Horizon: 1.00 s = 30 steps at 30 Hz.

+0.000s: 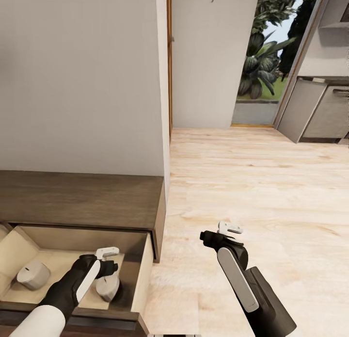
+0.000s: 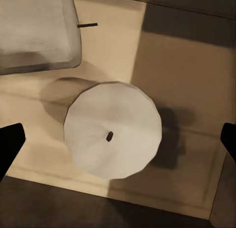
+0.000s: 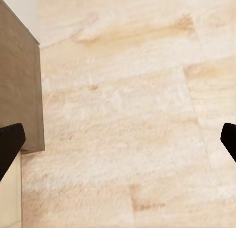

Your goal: Place each of the two pumpkins and all three candles from the living room inside a cabinet in the living room (use any cabinet), then make sure every cabinet is closed, and position the cauldron so it is next to a table in the living room.

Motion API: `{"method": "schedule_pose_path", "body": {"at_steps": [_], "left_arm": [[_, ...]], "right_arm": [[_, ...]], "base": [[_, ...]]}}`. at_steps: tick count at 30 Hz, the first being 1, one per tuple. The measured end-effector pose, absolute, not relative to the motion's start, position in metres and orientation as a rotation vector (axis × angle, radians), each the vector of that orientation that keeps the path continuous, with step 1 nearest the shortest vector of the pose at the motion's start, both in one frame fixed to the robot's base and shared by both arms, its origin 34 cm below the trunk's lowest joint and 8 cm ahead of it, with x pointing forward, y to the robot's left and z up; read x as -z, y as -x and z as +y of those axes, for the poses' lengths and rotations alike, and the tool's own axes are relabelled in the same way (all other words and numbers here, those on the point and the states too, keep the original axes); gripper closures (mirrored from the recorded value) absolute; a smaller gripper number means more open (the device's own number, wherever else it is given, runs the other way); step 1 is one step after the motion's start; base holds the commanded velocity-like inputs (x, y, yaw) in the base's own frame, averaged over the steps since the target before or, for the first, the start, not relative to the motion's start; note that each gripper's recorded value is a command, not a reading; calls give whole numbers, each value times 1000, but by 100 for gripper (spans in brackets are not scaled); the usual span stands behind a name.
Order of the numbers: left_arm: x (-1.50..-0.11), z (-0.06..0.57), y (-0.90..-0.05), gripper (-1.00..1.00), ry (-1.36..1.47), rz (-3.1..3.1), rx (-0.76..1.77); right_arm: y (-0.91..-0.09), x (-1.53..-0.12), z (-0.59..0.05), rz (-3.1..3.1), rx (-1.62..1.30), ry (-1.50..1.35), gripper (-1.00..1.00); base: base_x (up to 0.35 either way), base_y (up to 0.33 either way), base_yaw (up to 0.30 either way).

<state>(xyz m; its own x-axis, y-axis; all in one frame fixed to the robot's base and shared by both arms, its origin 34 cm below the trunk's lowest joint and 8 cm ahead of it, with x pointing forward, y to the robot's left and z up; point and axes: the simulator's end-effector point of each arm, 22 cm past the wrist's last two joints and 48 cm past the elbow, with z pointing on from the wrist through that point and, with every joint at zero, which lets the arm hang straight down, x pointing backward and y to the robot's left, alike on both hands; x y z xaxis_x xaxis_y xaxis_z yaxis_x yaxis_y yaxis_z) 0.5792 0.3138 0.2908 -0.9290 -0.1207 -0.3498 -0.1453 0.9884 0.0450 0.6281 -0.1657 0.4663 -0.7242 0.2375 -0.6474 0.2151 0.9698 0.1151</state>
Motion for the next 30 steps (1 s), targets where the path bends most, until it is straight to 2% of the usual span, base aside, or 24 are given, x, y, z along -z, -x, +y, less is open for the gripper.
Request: {"method": "schedule_pose_path", "body": {"at_steps": [7, 16, 30], "left_arm": [[-307, 314, -584, -100, 192, 2779, -99], [-327, 314, -589, -100, 192, 2780, -99], [-358, 314, -597, -100, 194, 2779, -96]], "right_arm": [[-633, -482, -166, 2403, -41, -316, -100], [-638, -502, -166, 2405, -40, -316, -100], [-645, -533, -166, 2406, -40, -316, -100]], "base": [[-10, 0, 0], [-145, 0, 0], [-9, 0, 0]]}}
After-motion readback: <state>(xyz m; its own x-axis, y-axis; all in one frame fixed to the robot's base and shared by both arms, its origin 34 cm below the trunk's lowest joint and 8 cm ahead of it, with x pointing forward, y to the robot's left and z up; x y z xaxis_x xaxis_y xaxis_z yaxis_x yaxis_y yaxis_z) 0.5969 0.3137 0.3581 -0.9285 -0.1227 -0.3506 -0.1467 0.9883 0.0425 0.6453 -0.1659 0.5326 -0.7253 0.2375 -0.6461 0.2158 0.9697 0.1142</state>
